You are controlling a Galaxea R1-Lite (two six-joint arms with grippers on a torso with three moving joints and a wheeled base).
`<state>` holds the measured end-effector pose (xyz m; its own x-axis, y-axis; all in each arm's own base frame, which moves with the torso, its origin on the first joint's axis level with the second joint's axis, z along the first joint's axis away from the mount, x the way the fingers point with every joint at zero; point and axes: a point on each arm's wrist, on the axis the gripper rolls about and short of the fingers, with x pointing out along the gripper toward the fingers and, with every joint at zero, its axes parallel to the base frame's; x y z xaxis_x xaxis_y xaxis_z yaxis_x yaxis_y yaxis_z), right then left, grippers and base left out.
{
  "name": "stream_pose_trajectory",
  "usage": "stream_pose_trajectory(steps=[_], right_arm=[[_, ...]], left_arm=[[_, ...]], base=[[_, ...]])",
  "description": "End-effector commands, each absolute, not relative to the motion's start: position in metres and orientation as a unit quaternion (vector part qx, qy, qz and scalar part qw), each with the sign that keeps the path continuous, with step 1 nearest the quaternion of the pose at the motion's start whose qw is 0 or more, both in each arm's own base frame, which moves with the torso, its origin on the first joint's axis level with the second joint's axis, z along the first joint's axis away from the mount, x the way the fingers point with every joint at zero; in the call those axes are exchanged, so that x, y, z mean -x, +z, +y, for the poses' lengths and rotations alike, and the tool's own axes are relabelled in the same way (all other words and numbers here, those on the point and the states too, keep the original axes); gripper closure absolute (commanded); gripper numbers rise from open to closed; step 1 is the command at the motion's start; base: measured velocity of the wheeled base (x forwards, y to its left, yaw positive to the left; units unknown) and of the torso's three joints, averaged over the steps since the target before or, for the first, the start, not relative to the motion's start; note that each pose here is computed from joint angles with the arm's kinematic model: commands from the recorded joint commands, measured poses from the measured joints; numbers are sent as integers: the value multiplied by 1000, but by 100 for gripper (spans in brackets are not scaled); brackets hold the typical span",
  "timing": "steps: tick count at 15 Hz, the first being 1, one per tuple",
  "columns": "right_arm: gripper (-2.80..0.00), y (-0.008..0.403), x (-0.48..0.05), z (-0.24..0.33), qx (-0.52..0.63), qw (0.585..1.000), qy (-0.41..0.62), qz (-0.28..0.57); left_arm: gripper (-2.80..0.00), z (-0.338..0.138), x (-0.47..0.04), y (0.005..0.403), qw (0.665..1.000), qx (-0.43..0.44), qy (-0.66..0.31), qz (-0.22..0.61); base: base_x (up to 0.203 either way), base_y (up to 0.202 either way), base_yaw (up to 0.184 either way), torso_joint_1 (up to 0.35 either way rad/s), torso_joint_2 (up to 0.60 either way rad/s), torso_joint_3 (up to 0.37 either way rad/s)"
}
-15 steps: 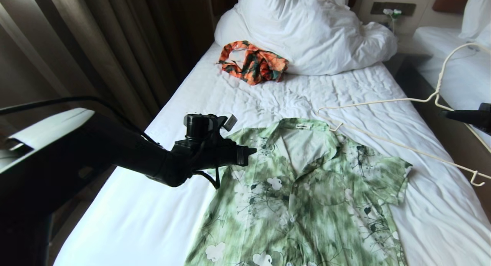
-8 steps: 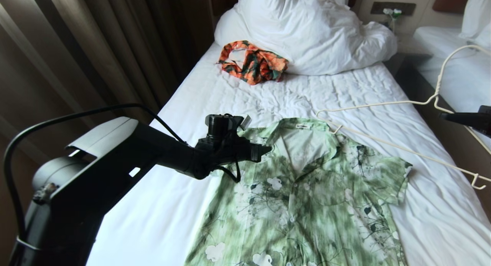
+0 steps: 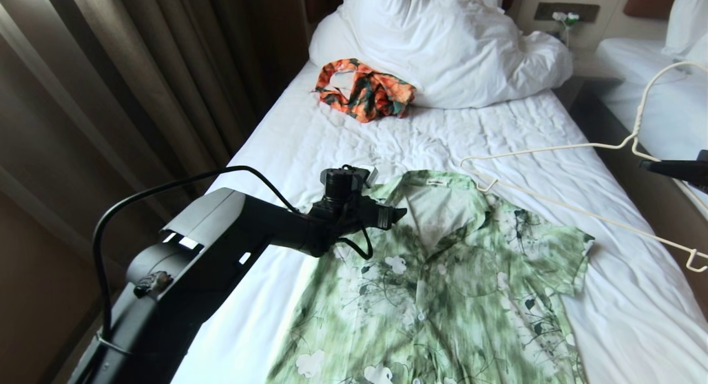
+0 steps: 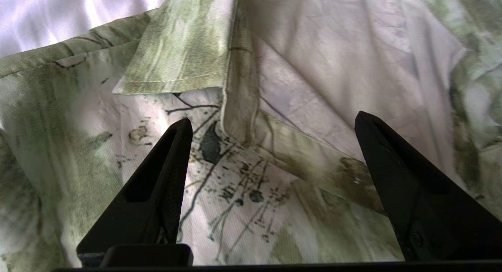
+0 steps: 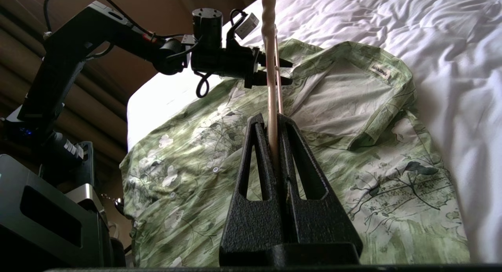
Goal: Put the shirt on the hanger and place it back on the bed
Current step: Lift the shirt and hanger
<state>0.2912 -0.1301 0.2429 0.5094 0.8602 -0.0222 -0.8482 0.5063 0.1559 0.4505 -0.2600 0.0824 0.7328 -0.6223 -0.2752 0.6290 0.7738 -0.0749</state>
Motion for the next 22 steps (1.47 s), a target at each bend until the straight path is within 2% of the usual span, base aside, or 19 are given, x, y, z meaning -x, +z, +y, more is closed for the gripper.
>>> stream_pose_trajectory(steps=[1, 6, 16, 17, 22], right_arm=[[0, 245, -290, -129, -60, 865, 496, 45], [0, 245, -290, -131, -58, 866, 495, 43], [0, 244, -291, -130, -59, 865, 496, 44], [0, 244, -290, -130, -60, 865, 496, 45], [0, 243, -291, -130, -60, 865, 497, 45]], left_arm=[[-280, -268, -459, 60, 933, -24, -329, 145], [-280, -262, -471, 61, 943, -42, -305, 122], [-280, -288, -466, 51, 937, -43, -327, 113], [0, -291, -464, 53, 937, -42, -329, 108], [0, -290, -465, 56, 938, -41, -328, 101]], base=[[0, 0, 0, 0, 0, 0], [0, 0, 0, 0, 0, 0], [0, 0, 0, 0, 0, 0], [0, 0, 0, 0, 0, 0], [0, 0, 0, 0, 0, 0]])
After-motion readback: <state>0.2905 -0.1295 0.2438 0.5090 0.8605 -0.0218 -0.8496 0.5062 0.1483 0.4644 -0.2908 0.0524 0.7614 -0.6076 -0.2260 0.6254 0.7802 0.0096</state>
